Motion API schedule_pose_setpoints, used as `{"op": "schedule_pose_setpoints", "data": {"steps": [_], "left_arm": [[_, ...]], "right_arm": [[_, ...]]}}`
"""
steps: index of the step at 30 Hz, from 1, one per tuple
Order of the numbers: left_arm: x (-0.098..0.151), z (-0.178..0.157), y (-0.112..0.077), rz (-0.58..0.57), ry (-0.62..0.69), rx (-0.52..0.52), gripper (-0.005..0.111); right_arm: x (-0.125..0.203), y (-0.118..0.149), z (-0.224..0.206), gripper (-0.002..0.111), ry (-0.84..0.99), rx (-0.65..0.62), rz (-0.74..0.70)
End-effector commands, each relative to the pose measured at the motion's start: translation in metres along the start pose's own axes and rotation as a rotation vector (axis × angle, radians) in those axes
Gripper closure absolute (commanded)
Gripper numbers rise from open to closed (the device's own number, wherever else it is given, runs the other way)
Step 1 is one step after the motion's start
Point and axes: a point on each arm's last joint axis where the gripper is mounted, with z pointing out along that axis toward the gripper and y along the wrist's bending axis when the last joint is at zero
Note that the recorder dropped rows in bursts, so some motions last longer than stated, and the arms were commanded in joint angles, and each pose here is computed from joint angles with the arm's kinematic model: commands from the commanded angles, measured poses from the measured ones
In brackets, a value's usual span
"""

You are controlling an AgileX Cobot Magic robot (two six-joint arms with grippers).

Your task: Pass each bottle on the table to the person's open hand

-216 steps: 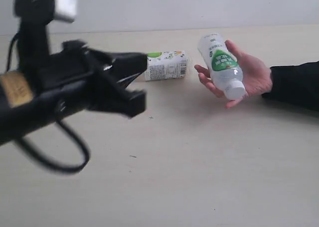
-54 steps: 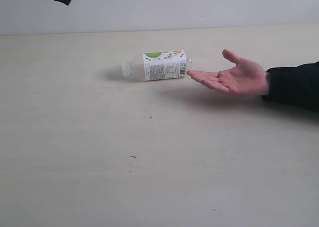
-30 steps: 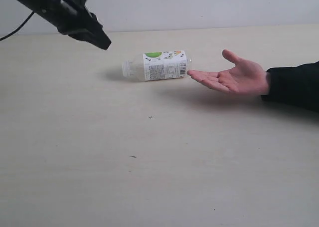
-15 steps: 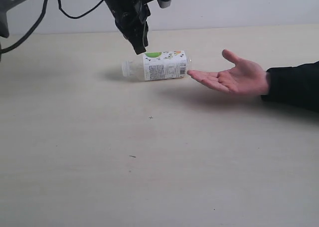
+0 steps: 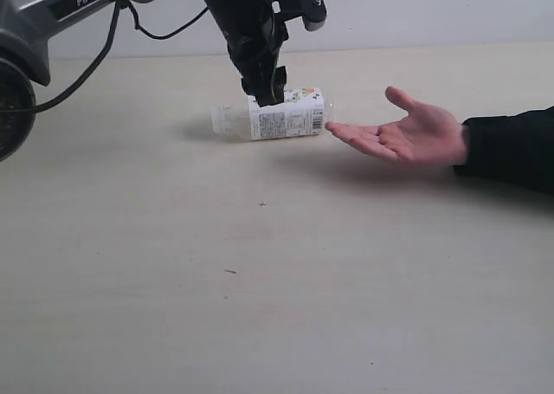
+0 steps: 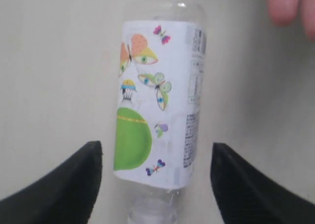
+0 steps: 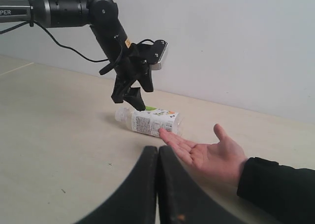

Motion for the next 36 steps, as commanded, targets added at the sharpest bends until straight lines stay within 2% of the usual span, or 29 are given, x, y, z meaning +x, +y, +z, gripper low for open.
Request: {"op": "schedule_pose_setpoints", "data": {"steps": [1,18,31,34,35,36], "left_arm": [[-0.004,0.014,-0.001,0.017,-0.020,-0.028,0.039],[0.008,0.051,0.002,0.164,0.061,-0.105,0.039],[0.015,0.078,-0.003,0.172,0.081,-0.090,0.039],[0.016,0.081,-0.004,0.172,0.086,-0.082,0.045],[0.017,0.082,-0.005,0.167,0.091,-0.076,0.053],[0.018,0.083,-0.005,0.164,0.093,-0.073,0.055]], "right_arm": [[0.001,0.000,0.001,0.108,-0.009,0.001,0.001],[0.001,0.000,0.001,0.108,-0.009,0.001,0.001],[0.001,0.000,0.001,0.108,-0.009,0.001,0.001],[0.001,0.000,0.001,0.108,-0.009,0.001,0.001],[0.001,0.000,0.001,0.108,-0.009,0.001,0.001],[0.001,0.000,0.001,0.108,-0.009,0.001,0.001]]}}
